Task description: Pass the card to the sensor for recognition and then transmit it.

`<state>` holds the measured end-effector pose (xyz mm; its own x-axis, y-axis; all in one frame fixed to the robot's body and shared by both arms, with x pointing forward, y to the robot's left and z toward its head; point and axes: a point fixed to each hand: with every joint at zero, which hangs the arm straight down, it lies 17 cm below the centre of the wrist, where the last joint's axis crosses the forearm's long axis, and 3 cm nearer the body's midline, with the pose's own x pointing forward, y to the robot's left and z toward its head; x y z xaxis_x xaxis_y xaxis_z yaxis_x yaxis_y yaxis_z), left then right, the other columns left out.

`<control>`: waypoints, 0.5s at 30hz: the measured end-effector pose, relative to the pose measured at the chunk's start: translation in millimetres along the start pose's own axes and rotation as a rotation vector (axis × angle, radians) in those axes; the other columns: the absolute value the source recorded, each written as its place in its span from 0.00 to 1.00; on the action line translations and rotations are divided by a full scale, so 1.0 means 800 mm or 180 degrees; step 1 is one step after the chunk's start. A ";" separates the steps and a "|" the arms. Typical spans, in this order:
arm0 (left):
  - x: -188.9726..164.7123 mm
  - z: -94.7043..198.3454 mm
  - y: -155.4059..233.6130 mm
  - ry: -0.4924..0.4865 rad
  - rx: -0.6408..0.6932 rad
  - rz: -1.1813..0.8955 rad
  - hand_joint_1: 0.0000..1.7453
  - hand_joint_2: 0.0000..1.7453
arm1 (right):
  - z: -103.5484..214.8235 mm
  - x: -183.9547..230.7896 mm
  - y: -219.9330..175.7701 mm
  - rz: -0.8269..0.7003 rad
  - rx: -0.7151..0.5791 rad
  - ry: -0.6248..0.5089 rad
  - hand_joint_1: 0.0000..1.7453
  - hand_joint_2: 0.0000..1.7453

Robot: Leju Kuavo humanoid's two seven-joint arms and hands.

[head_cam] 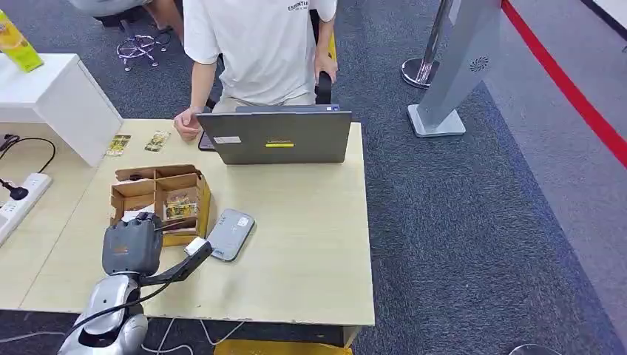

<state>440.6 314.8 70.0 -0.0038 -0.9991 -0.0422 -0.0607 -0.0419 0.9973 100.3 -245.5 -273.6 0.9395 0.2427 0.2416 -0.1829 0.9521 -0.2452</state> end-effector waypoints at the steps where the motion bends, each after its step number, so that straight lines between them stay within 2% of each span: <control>1: 0.002 0.000 0.006 -0.0011 0.0033 0.0014 1.00 1.00 | 0.000 0.000 0.000 0.0000 0.0001 0.0000 0.00 1.00; 7: 0.009 -0.004 0.034 -0.0044 0.0184 0.0065 1.00 1.00 | 0.000 0.000 0.000 -0.0003 0.0001 0.0002 0.00 1.00; 15: 0.012 -0.004 0.045 -0.0074 0.0249 0.0087 1.00 1.00 | 0.000 0.000 0.000 -0.0010 0.0000 0.0004 0.00 1.00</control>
<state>441.4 303.6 105.7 -0.0298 -0.9994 -0.0174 -0.1380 -0.0131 0.9903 100.1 -245.6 -273.6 0.9404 0.2394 0.2413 -0.1799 0.9528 -0.2445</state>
